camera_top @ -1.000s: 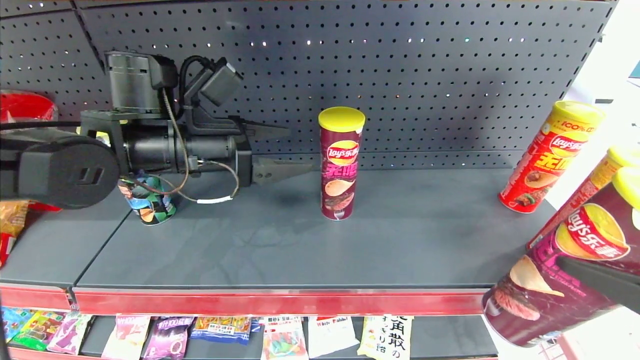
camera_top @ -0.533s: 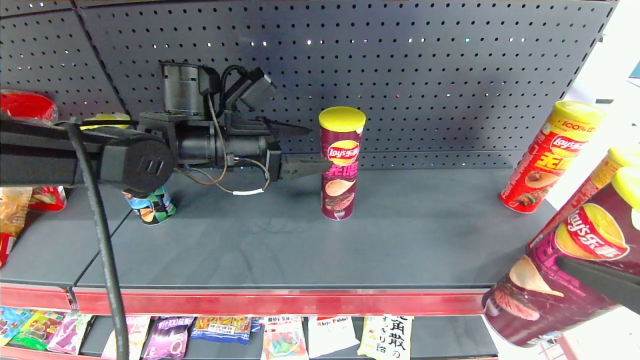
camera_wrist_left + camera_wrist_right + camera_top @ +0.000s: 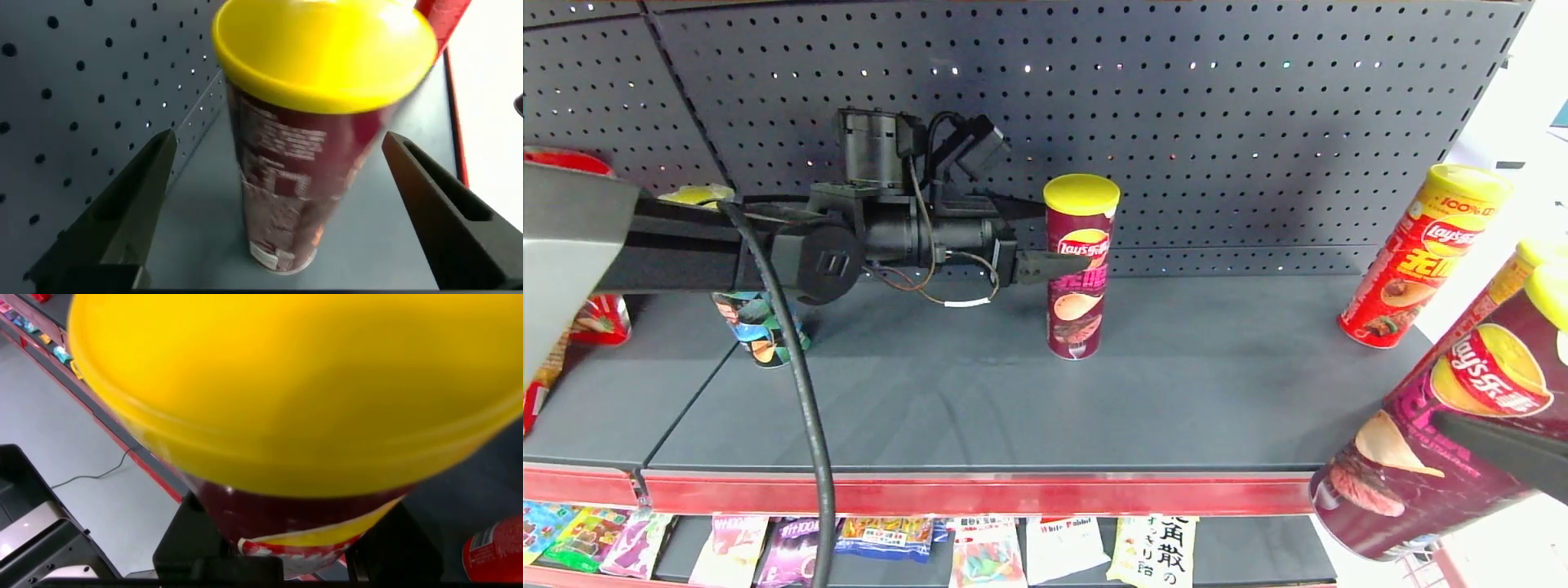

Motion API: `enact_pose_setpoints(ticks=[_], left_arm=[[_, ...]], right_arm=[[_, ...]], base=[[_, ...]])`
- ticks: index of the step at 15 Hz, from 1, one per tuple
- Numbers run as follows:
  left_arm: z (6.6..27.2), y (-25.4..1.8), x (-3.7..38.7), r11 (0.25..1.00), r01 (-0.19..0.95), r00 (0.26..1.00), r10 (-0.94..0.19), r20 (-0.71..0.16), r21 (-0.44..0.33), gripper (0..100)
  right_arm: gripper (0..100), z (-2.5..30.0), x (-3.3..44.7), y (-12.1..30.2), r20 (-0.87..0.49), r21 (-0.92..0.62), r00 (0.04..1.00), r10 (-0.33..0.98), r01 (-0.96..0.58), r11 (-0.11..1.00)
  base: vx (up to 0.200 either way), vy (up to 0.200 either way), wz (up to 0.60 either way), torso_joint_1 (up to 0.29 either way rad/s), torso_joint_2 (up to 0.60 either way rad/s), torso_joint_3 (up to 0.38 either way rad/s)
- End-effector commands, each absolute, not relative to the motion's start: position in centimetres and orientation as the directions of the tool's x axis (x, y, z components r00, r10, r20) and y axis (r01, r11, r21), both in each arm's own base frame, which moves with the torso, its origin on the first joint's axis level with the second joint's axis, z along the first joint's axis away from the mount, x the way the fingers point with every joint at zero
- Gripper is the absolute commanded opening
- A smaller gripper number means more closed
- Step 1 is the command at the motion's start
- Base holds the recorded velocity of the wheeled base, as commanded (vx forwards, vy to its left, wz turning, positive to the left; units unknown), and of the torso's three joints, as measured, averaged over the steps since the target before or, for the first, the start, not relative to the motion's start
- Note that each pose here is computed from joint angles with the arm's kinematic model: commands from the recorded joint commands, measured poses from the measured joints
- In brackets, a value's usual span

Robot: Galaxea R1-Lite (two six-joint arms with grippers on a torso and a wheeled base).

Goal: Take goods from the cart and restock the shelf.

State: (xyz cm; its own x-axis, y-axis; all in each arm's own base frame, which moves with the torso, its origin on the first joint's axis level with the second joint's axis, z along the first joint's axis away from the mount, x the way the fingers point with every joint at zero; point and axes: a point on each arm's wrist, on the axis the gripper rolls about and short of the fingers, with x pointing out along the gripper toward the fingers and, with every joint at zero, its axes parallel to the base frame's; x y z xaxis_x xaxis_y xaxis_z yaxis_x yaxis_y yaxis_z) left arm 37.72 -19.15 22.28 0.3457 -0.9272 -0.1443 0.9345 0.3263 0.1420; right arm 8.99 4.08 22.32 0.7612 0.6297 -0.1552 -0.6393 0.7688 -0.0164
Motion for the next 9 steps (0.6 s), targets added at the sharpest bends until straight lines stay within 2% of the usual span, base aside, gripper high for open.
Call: enact_pose_setpoints(ticks=[1,9], left_arm=[[21.8,-19.9,38.0,0.316,0.939,0.334,-0.931,-0.15,0.135,100],[21.6,-21.0,37.9,0.293,0.949,0.309,-0.94,-0.147,0.12,100]], right_arm=[[0,22.3,9.0,4.1,-0.157,-0.016,0.761,0.63,-0.64,0.768],[0,22.2,9.1,4.1,-0.163,-0.014,0.76,0.63,-0.64,0.768]], base=[[0.0,0.0,0.0,0.0,0.0,0.0],[0.0,0.0,0.0,0.0,0.0,0.0]])
